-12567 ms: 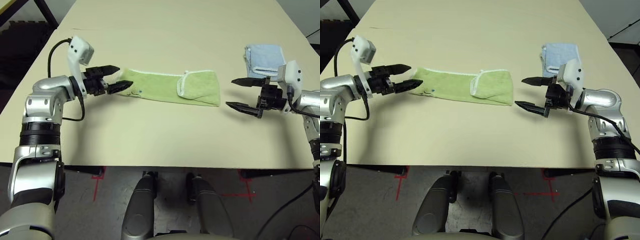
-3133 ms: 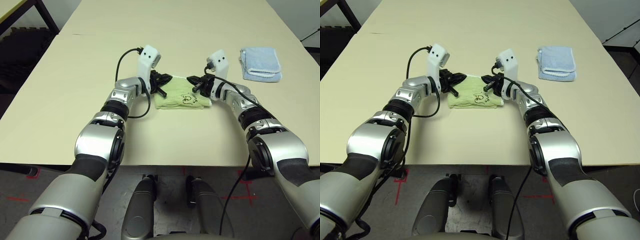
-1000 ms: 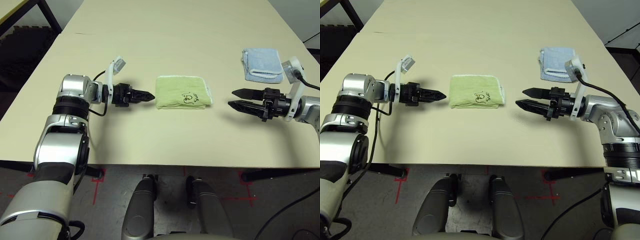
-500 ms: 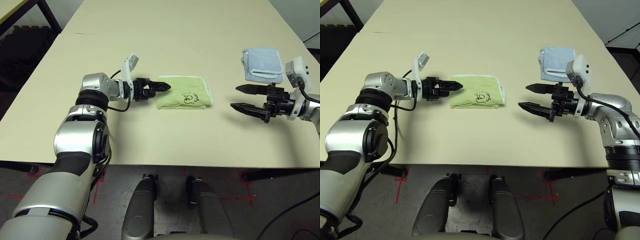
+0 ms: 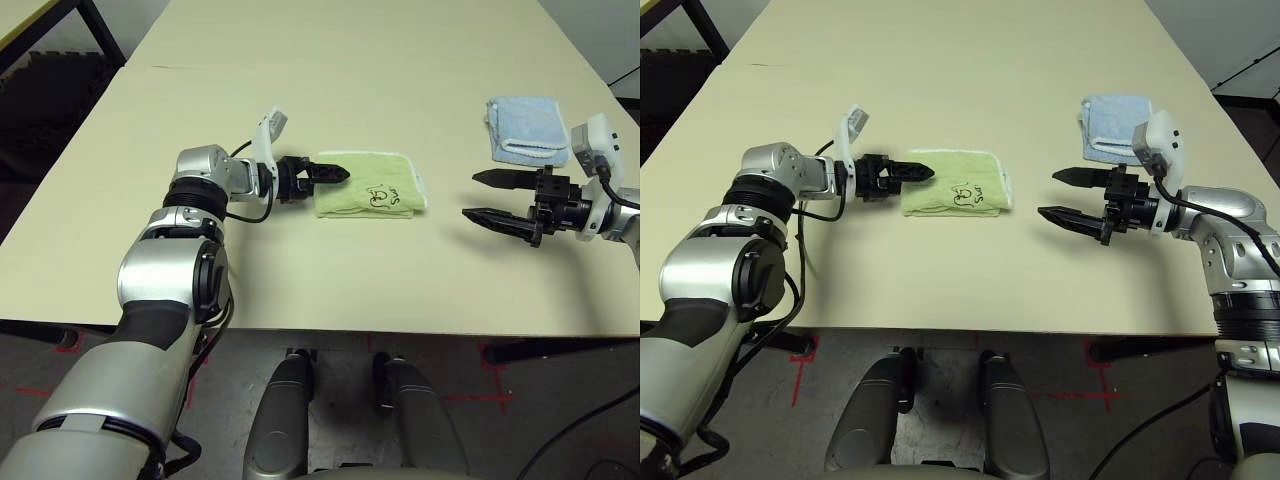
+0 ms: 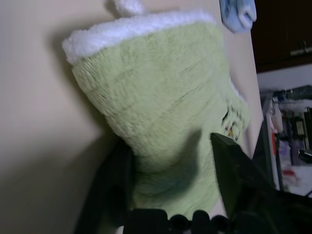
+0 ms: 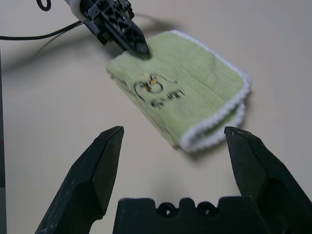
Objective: Fold the towel and set it aside.
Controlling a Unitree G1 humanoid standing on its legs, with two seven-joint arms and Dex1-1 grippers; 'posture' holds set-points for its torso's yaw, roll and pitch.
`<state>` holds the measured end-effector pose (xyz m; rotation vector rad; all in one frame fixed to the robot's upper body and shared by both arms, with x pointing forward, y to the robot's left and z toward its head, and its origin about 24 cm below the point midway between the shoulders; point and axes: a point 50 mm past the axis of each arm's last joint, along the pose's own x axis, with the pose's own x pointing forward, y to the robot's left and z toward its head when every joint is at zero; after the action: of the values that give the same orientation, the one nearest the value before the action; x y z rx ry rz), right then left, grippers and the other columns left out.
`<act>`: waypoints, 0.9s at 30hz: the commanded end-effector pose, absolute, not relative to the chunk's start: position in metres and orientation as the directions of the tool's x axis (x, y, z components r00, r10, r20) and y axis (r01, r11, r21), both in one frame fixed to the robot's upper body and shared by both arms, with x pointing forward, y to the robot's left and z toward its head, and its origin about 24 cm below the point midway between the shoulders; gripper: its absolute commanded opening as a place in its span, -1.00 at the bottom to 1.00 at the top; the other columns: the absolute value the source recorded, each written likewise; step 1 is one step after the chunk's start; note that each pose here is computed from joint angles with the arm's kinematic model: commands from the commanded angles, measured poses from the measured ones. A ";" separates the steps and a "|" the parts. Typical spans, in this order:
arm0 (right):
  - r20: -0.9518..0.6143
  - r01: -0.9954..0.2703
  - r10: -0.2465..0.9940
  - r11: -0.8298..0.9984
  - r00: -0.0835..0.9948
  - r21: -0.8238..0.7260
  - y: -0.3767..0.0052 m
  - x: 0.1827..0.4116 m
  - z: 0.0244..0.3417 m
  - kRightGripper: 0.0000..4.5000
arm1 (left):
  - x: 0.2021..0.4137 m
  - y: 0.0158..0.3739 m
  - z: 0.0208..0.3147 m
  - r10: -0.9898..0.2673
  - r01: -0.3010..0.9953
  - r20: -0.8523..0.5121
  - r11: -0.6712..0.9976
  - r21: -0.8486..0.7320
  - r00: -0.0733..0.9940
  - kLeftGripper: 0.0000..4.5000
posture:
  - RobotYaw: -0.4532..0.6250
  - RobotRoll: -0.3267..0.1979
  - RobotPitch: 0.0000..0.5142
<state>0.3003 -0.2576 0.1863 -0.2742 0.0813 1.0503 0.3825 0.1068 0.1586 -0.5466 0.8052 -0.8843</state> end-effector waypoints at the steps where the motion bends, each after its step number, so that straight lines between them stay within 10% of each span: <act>1: -0.213 -0.856 0.831 0.478 0.514 -0.196 -0.264 0.299 0.187 1.00 | 0.381 0.104 0.156 -0.840 0.433 -0.397 0.534 -0.726 0.370 -0.29 | -0.10 0.25 -0.19; 5: -0.218 -0.853 0.827 0.483 0.518 -0.198 -0.265 0.297 0.186 1.00 | 0.381 0.105 0.156 -0.836 0.421 -0.401 0.538 -0.730 0.374 -0.99 | -0.10 0.25 -0.21; 16: -0.222 -0.851 0.823 0.486 0.522 -0.200 -0.264 0.299 0.184 1.00 | 0.385 0.128 0.165 -0.805 0.406 -0.387 0.571 -0.713 0.450 -1.00 | -0.08 0.25 -0.24; 27: -0.199 -0.851 0.832 0.481 0.519 -0.210 -0.259 0.303 0.186 1.00 | 0.399 0.198 0.192 -0.592 0.280 -0.177 0.595 -0.753 0.786 -1.00 | -0.04 0.25 -0.24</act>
<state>0.3022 -0.2583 0.1875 -0.2936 0.0667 1.0269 0.3978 0.1876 0.1965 -0.7380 0.4780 -0.5951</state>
